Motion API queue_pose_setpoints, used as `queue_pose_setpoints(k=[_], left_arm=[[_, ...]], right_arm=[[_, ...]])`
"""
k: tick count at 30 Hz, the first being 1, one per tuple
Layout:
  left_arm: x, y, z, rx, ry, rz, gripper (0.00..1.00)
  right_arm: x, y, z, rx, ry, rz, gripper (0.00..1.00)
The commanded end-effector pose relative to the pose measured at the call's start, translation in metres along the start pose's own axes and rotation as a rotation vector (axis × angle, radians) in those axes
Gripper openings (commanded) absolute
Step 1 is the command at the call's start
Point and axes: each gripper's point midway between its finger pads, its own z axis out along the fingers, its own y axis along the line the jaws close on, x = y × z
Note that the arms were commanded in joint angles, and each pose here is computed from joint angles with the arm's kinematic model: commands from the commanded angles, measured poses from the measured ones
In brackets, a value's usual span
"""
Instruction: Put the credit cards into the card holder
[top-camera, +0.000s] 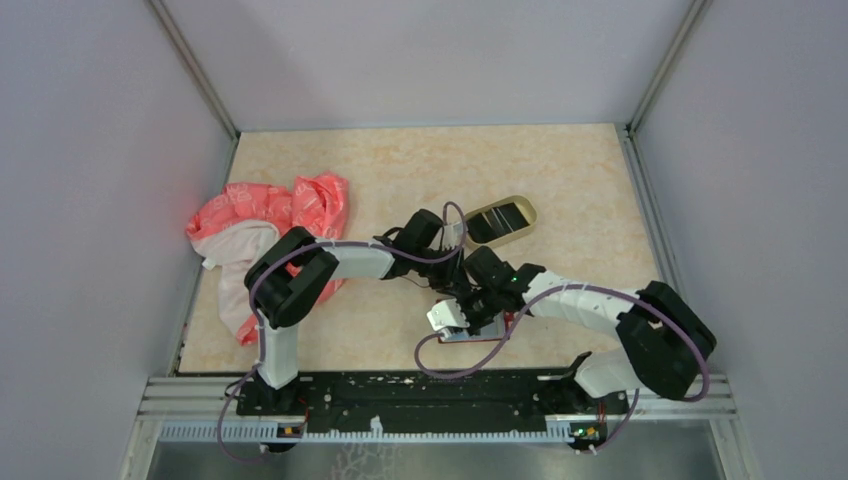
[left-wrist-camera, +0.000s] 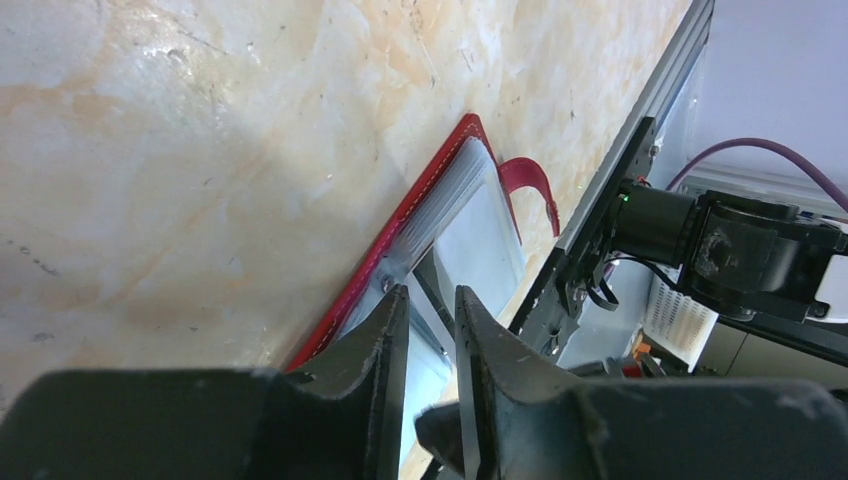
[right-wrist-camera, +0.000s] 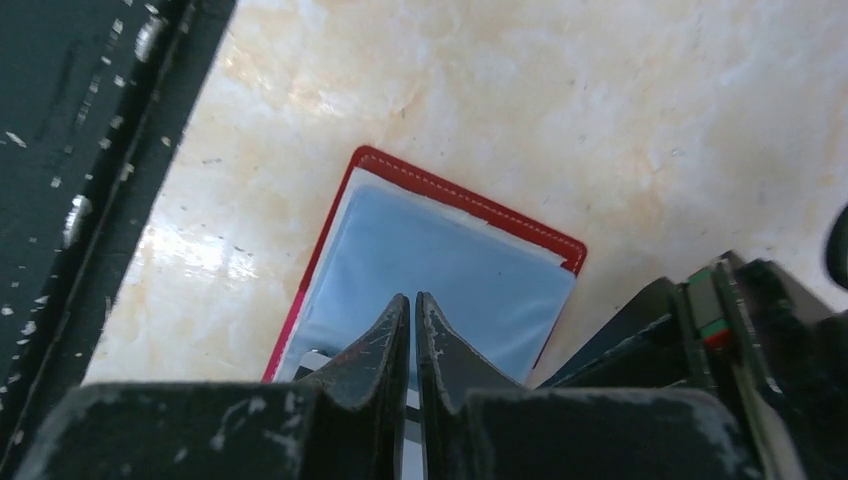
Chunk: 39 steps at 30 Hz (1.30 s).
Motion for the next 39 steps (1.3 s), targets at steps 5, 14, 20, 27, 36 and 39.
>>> queue_pose_setpoints(k=[5, 14, 20, 27, 36, 39], left_arm=[[0.001, 0.007, -0.001, -0.016, -0.020, -0.003, 0.24], [0.011, 0.025, -0.001, -0.047, -0.003, -0.027, 0.21], [0.009, 0.030, -0.002, -0.052, -0.009, -0.028, 0.20], [-0.014, 0.000, -0.017, 0.005, -0.099, 0.053, 0.25], [-0.035, -0.058, -0.108, 0.090, -0.542, 0.306, 0.35], [-0.022, -0.058, -0.138, 0.120, -0.689, 0.332, 0.57]], right_arm=[[0.025, -0.006, 0.006, 0.001, 0.154, -0.006, 0.06], [0.039, 0.014, -0.008, -0.117, 0.229, 0.002, 0.05], [0.042, 0.013, -0.025, -0.110, 0.204, 0.038, 0.05], [0.023, 0.004, -0.037, -0.064, 0.073, 0.091, 0.08], [0.010, -0.029, -0.086, 0.171, -0.097, 0.219, 0.33], [0.036, -0.032, -0.091, 0.201, -0.029, 0.294, 0.36]])
